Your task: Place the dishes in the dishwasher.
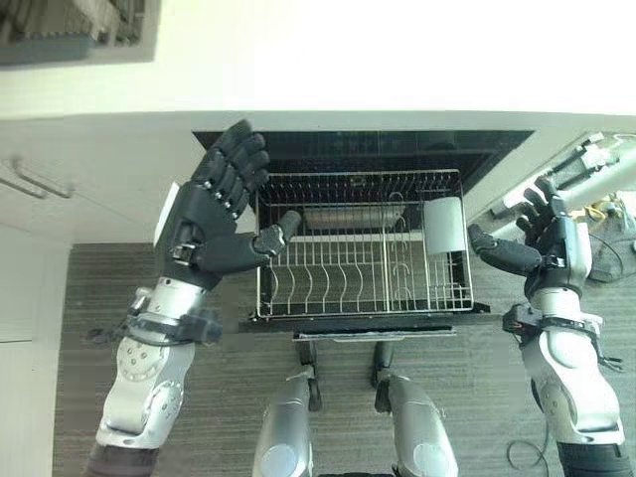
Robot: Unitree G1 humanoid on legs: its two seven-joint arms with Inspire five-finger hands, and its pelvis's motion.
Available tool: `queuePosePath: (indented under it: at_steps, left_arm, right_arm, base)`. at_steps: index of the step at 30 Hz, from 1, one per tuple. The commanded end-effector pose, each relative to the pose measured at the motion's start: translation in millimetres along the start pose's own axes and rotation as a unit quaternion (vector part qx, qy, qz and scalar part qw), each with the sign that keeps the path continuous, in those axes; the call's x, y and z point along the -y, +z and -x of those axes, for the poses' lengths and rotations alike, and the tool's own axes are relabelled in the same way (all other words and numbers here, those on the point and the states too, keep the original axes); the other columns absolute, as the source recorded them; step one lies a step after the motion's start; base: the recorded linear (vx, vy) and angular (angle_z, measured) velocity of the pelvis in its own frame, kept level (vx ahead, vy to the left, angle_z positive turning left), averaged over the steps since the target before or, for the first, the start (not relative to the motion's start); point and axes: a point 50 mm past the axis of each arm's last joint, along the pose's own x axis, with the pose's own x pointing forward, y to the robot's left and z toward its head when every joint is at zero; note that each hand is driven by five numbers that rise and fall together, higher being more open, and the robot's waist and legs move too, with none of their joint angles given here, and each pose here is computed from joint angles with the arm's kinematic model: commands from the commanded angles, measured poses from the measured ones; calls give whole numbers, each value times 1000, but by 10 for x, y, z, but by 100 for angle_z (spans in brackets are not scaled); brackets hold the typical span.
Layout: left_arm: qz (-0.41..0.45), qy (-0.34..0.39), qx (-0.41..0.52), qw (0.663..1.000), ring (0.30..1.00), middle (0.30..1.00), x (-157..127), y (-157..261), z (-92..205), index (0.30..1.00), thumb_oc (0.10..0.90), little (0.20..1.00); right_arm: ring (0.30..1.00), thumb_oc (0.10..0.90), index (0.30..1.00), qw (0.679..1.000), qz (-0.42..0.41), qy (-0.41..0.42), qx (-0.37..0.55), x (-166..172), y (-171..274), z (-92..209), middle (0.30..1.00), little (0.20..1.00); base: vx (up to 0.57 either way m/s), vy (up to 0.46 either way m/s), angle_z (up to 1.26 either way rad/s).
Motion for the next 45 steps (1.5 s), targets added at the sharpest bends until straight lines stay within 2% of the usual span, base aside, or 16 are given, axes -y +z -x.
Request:
queuePosePath:
  at_steps: [1,4,10,13,17,23,27,41,45]
  left_arm:
    - [5,-76,135,988,900,900,215,385,-53,900,800,900]
    - [5,-51,145,988,900,900,137,422,40,900,800,900]
    - [-4,-92,99,991,900,900,58,416,27,900,800,900]
    - [-9,-87,79,993,900,900,-16,427,112,900,800,900]
    - [0,-95,68,993,900,900,-7,397,110,900,800,900]
    - [19,-109,67,992,900,900,143,253,61,900,800,900]
    - [24,-108,64,992,900,900,137,248,94,900,800,900]
    - [11,-79,83,993,900,900,111,295,121,900,800,900]
    - [15,-74,96,992,900,900,104,335,150,900,800,900]
  right_arm:
    - [900,800,900,985,8,-68,161,274,484,-74,900,900]
    - [900,800,900,979,-6,-57,194,349,637,-121,900,900]
    - [900,800,900,974,-25,-85,207,396,614,63,900,900]
    - [900,800,900,978,-36,-52,200,253,537,80,900,900]
    - [900,800,900,977,-43,-60,198,209,497,106,900,900]
    - [900,800,900,976,-27,-71,204,274,487,144,900,900]
    - [900,800,900,978,-31,-73,193,374,491,163,900,900]
    - [900,800,900,979,8,-14,202,325,579,121,900,900]
    - [900,800,900,977,28,11,213,259,677,10,900,900]
  base:
    - [9,464,76]
    - [85,714,-13]
    - [91,520,-45]
    - [11,461,-18]
    - [-2,263,-77]
    - [46,69,54]
    - [57,-53,-2]
    - [51,-85,4]
    - [41,129,22]
